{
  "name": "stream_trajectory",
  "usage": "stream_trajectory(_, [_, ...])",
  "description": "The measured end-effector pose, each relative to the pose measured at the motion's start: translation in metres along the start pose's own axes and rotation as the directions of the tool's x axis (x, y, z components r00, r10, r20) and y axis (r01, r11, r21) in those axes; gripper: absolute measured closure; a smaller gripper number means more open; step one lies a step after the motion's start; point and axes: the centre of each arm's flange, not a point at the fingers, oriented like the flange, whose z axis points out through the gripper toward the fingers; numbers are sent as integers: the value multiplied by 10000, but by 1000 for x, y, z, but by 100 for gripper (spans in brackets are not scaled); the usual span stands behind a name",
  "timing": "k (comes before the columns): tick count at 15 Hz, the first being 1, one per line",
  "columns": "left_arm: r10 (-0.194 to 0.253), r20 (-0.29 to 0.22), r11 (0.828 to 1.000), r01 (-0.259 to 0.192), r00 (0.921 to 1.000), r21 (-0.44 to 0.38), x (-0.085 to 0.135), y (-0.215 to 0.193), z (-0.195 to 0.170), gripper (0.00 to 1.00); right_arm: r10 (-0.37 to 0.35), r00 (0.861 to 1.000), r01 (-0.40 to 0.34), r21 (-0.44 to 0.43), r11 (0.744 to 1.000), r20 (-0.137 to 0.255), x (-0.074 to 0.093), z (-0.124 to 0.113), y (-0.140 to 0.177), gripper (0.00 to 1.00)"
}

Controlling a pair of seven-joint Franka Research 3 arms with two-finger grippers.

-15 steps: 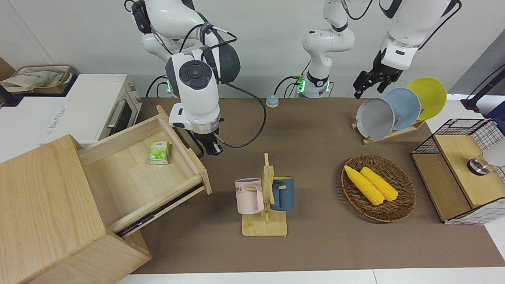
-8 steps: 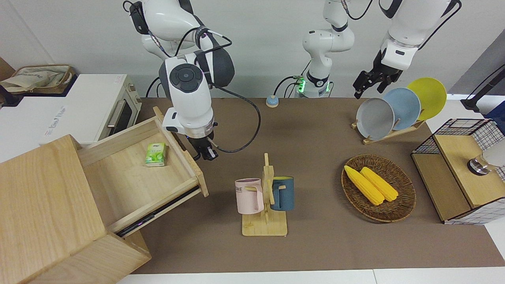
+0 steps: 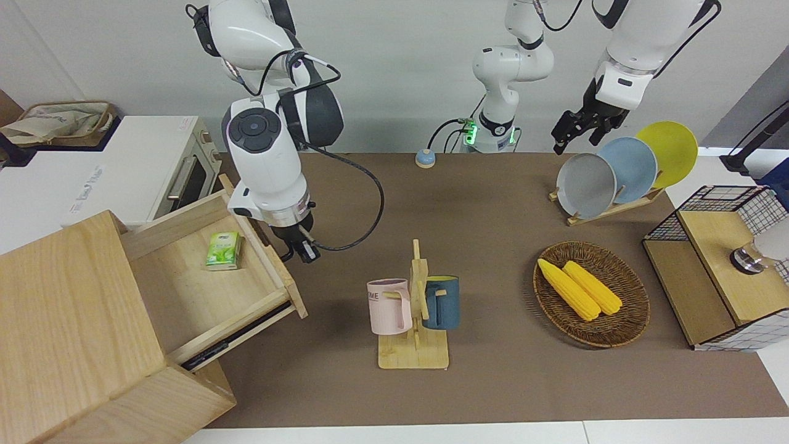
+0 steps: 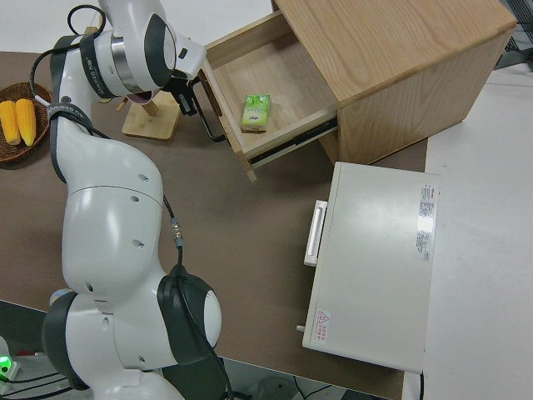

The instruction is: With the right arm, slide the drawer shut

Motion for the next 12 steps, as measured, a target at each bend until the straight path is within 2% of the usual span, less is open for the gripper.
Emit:
stream_trajectory(6, [0, 0, 10000, 0, 10000, 0, 0, 0, 0, 0, -689, 9976, 689, -1, 9976, 41, 39, 3, 14, 99])
stream_trajectory(12, [0, 0, 10000, 0, 10000, 0, 0, 0, 0, 0, -902, 9959, 902, -16, 9959, 76, 70, 6, 28, 99])
